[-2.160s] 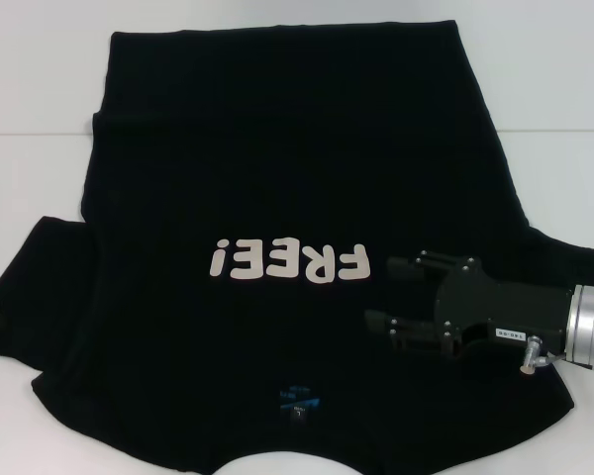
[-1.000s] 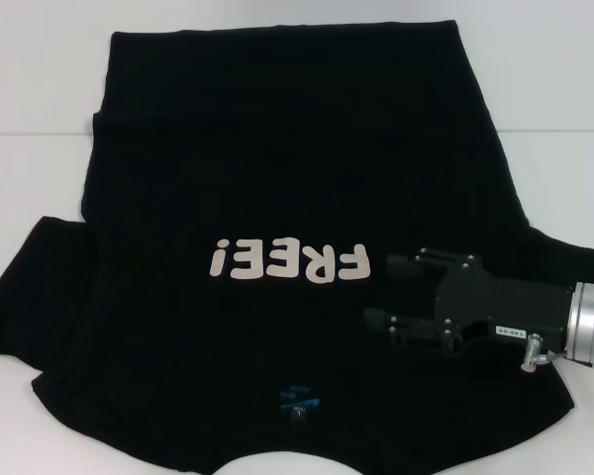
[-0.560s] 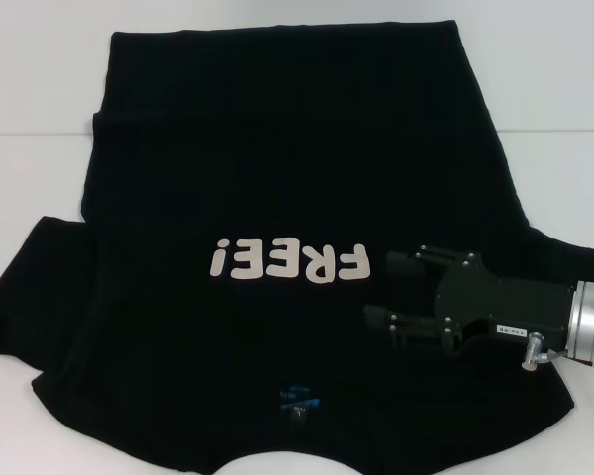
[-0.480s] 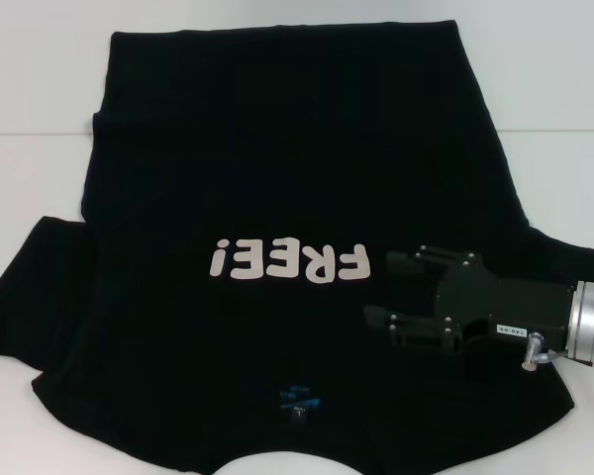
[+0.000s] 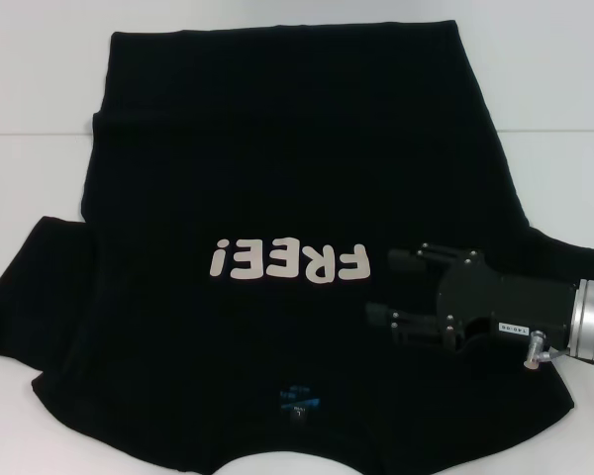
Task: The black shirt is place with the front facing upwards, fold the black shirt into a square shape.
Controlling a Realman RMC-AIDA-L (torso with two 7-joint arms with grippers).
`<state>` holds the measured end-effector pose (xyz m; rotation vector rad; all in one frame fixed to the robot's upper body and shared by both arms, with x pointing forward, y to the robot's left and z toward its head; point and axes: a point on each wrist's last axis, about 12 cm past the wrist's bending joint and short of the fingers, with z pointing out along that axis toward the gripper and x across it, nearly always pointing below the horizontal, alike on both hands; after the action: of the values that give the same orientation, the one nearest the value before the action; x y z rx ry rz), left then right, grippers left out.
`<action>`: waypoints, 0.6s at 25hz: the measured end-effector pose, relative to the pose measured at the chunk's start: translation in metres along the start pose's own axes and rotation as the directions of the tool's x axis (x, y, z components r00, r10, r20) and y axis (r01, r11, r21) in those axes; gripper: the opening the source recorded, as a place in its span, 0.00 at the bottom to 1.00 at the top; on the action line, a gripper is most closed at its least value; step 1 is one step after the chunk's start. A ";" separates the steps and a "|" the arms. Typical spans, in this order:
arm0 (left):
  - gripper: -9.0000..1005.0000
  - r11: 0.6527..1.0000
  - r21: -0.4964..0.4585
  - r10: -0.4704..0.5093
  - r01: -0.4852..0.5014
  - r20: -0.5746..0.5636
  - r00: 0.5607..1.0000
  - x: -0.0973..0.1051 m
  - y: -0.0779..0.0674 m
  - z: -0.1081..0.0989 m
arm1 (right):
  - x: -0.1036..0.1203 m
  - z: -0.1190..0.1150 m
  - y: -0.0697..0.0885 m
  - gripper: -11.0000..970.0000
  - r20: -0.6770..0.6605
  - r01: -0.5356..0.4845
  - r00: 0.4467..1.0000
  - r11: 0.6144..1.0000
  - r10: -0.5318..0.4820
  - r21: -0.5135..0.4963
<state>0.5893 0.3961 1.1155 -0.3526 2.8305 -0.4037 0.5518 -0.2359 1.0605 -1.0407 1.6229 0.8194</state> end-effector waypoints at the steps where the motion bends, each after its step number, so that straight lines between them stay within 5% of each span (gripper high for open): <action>1: 0.06 1.000 0.001 -0.002 0.002 0.002 1.000 0.000 0.001 0.000 | 0.000 0.000 0.000 0.83 0.002 0.000 1.000 1.000 0.000 0.001; 15: 0.10 0.989 0.133 -0.074 0.068 0.040 0.996 0.000 0.006 -0.014 | -0.001 0.000 -0.001 0.83 0.011 0.003 1.000 1.000 -0.003 0.008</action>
<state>0.5842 0.4048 1.1263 -0.4312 2.7361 -0.5857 0.5528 -0.2361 1.0617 -1.0314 1.6137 0.8144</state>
